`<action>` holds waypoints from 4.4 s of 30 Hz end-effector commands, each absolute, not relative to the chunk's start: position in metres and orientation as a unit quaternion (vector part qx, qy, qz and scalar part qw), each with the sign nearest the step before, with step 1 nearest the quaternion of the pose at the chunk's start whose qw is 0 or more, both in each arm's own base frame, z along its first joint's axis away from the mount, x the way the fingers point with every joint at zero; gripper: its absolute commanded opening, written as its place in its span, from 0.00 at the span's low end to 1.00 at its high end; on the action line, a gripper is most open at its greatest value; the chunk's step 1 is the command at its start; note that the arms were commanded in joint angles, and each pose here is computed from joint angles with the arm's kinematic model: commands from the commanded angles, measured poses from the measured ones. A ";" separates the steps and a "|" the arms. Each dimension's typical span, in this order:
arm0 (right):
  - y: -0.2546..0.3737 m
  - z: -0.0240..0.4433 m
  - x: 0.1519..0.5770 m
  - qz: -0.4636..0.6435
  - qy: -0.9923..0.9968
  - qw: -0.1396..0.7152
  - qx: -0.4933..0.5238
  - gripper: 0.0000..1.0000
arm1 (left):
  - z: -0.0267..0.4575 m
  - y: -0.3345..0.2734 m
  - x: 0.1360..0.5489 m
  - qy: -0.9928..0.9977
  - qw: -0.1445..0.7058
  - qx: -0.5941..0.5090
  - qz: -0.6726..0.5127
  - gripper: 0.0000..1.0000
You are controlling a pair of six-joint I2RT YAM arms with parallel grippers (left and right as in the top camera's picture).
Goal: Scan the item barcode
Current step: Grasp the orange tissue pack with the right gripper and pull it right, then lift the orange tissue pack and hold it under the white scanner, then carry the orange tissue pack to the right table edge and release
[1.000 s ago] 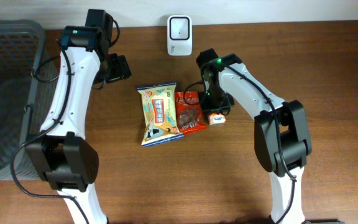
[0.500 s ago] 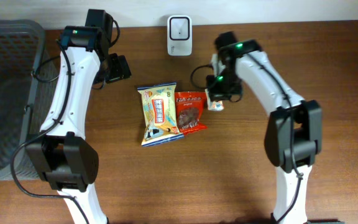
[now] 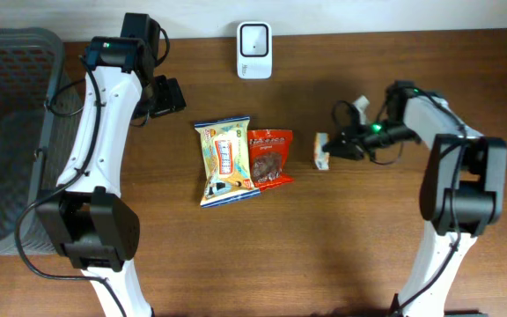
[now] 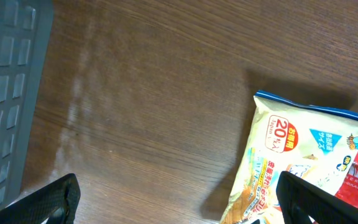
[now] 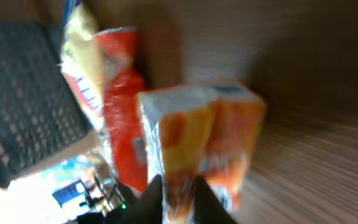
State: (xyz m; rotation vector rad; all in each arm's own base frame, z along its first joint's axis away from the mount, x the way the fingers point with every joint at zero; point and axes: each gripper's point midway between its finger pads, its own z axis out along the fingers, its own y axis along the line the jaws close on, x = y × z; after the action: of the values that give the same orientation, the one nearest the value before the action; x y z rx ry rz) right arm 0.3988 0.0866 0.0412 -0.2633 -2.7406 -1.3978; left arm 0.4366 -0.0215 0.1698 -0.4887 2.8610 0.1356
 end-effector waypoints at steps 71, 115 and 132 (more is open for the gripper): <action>0.260 0.223 0.444 -0.670 -0.622 -0.226 0.336 0.04 | 0.170 -0.022 0.437 0.977 0.117 -0.171 0.044 0.99; 0.211 0.191 0.630 0.195 -0.720 -0.525 0.410 0.04 | 0.170 -0.023 0.436 0.977 0.118 -0.170 0.044 0.99; 0.237 0.178 0.628 0.148 -0.734 -0.544 0.378 0.04 | 0.170 -0.023 0.437 0.977 0.117 -0.171 0.044 0.99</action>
State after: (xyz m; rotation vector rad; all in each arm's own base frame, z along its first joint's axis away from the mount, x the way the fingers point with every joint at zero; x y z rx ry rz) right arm 0.6258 0.2393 0.1570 2.1380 -3.5769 0.7808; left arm 0.4366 -0.0215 0.1698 -0.4887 2.8610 0.1356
